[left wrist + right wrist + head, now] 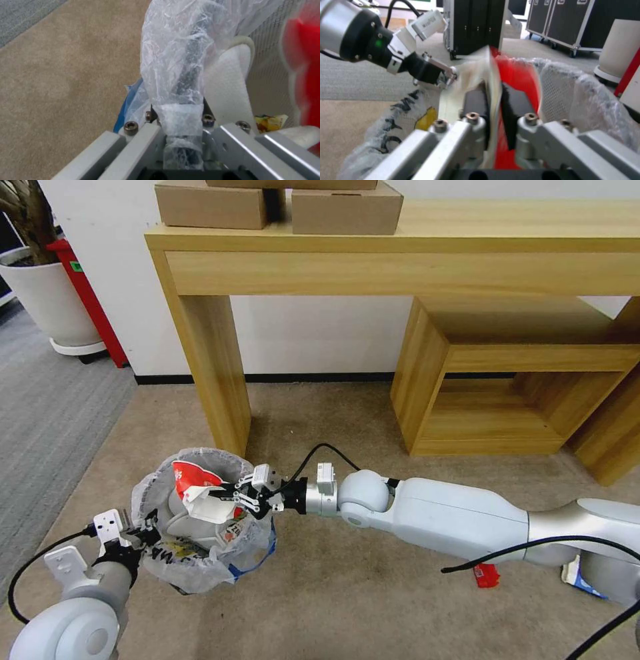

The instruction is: Pick up the trash bin and place the garbage on the floor into it.

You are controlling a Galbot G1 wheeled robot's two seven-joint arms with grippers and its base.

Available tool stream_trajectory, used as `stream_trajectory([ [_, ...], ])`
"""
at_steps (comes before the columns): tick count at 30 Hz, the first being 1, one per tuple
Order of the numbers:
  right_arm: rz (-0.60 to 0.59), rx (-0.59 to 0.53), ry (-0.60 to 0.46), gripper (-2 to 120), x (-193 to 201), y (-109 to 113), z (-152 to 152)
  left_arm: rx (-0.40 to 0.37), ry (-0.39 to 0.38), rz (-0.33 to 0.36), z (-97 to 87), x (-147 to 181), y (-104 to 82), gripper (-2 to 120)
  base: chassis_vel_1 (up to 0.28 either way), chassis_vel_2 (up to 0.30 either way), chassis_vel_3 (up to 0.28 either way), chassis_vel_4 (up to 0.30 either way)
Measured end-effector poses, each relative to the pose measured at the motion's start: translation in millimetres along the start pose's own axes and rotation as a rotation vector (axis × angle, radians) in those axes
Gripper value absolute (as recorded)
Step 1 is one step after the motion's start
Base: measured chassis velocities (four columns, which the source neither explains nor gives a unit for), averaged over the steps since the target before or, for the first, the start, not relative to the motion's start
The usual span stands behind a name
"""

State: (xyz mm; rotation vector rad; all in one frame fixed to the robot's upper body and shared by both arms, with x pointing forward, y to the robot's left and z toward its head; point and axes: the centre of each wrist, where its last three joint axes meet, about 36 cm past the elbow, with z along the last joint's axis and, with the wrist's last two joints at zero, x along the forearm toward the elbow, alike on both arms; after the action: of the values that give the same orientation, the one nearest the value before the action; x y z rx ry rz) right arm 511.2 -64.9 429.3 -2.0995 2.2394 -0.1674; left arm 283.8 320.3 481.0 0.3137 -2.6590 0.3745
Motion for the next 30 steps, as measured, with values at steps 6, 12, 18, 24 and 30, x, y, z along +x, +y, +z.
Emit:
stream_trajectory([
  [6,0.005,-0.002,-0.001,41,1,2,2,0.0,0.002,0.001,1.0,-1,0.4,1,0.0,0.0,0.0,0.0],
  [12,0.028,0.0,-0.023,64,6,0,-5,0.0,0.007,-0.003,2.7,-3,1.9,1,0.0,0.0,0.0,0.0],
  [18,0.033,0.007,-0.01,84,8,-2,-1,0.004,0.007,-0.001,3.2,-3,0.8,1,0.0,0.0,0.0,0.0],
  [24,0.023,0.016,0.023,100,6,-1,8,0.012,0.003,-0.001,5.2,-2,0.3,1,0.0,0.0,0.0,0.0],
  [30,0.018,-0.003,0.014,100,4,-4,12,0.01,0.0,-0.003,6.8,-3,1.1,1,0.0,0.0,0.0,0.0],
])
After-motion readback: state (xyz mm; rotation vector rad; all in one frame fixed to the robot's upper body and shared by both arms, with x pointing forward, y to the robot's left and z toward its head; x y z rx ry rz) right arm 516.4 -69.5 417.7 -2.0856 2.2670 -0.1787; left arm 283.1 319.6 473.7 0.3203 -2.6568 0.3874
